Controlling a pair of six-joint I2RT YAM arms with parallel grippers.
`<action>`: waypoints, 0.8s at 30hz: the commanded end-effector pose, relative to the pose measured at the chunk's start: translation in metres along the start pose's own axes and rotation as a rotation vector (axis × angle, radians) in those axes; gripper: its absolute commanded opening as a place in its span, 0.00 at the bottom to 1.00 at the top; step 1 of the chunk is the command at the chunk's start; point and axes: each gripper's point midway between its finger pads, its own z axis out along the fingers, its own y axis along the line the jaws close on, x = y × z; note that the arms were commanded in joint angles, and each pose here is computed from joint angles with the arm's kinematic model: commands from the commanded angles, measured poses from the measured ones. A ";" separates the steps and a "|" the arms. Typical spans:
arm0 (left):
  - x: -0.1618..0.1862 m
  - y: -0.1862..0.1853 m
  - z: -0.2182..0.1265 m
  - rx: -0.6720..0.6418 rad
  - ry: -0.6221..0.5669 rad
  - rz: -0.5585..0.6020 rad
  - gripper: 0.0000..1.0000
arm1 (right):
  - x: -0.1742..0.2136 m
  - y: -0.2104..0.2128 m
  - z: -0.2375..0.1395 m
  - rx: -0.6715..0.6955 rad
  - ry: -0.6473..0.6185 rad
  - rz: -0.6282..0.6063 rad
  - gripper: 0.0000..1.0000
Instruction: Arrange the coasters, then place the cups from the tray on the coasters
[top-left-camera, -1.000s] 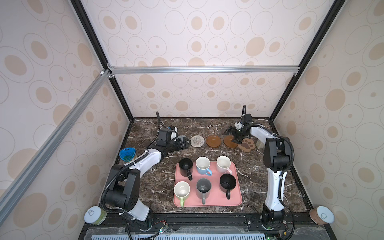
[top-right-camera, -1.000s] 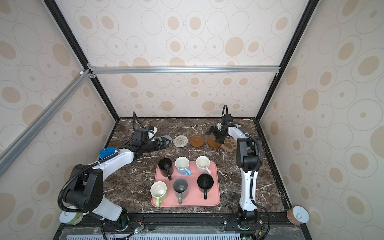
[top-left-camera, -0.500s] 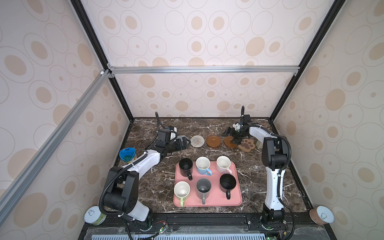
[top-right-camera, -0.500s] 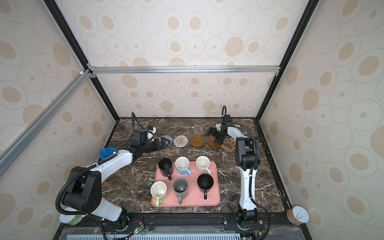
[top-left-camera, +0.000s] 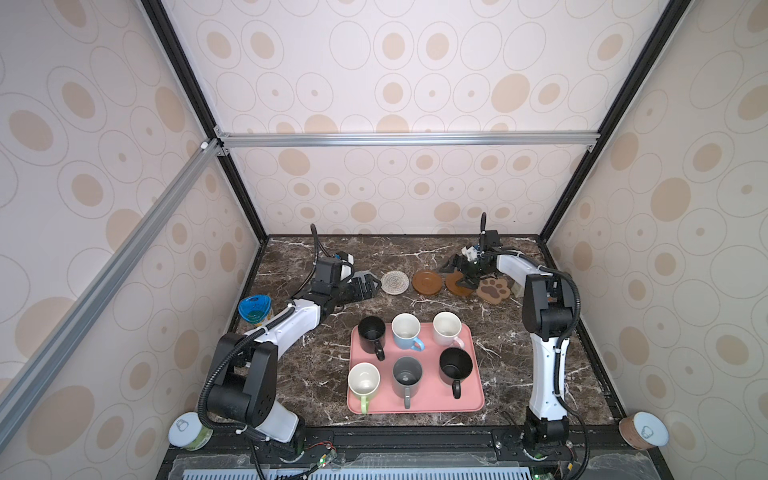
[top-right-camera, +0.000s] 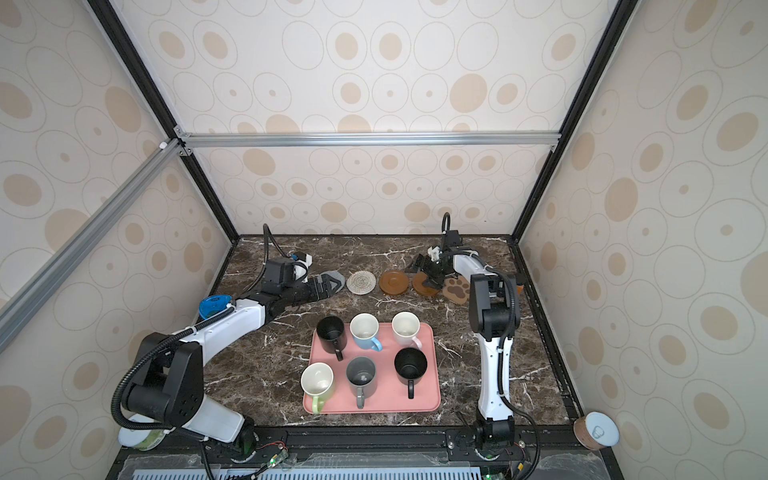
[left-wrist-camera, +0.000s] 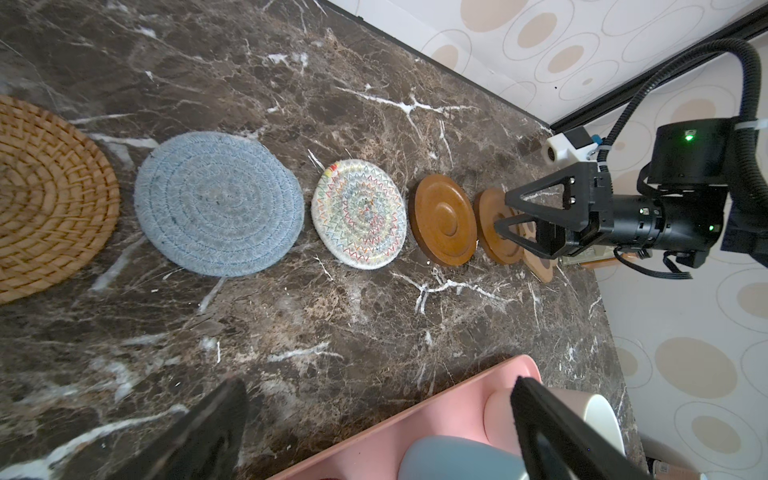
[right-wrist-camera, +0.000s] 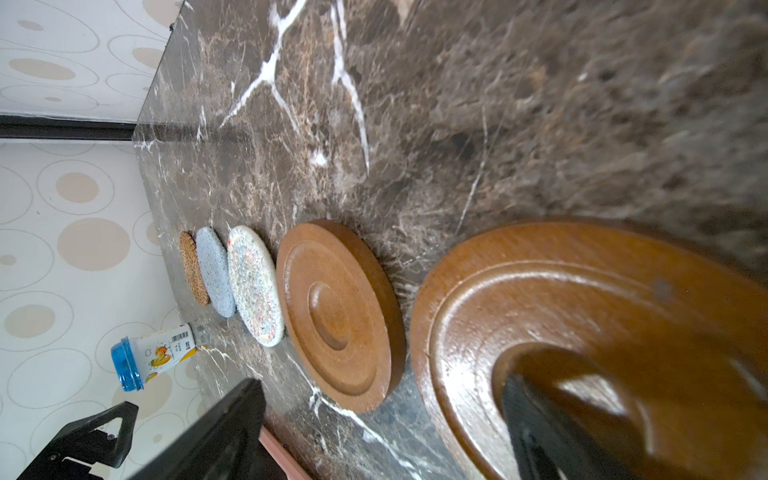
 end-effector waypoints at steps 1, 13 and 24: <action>-0.007 -0.003 -0.006 0.003 -0.020 -0.005 1.00 | 0.014 -0.013 0.017 0.016 0.050 0.038 0.93; -0.011 -0.004 -0.007 0.000 -0.028 0.000 1.00 | 0.010 -0.009 0.009 0.028 0.029 0.026 0.93; -0.026 -0.011 -0.013 -0.005 -0.063 0.015 1.00 | -0.012 0.050 -0.077 0.092 -0.115 -0.172 0.97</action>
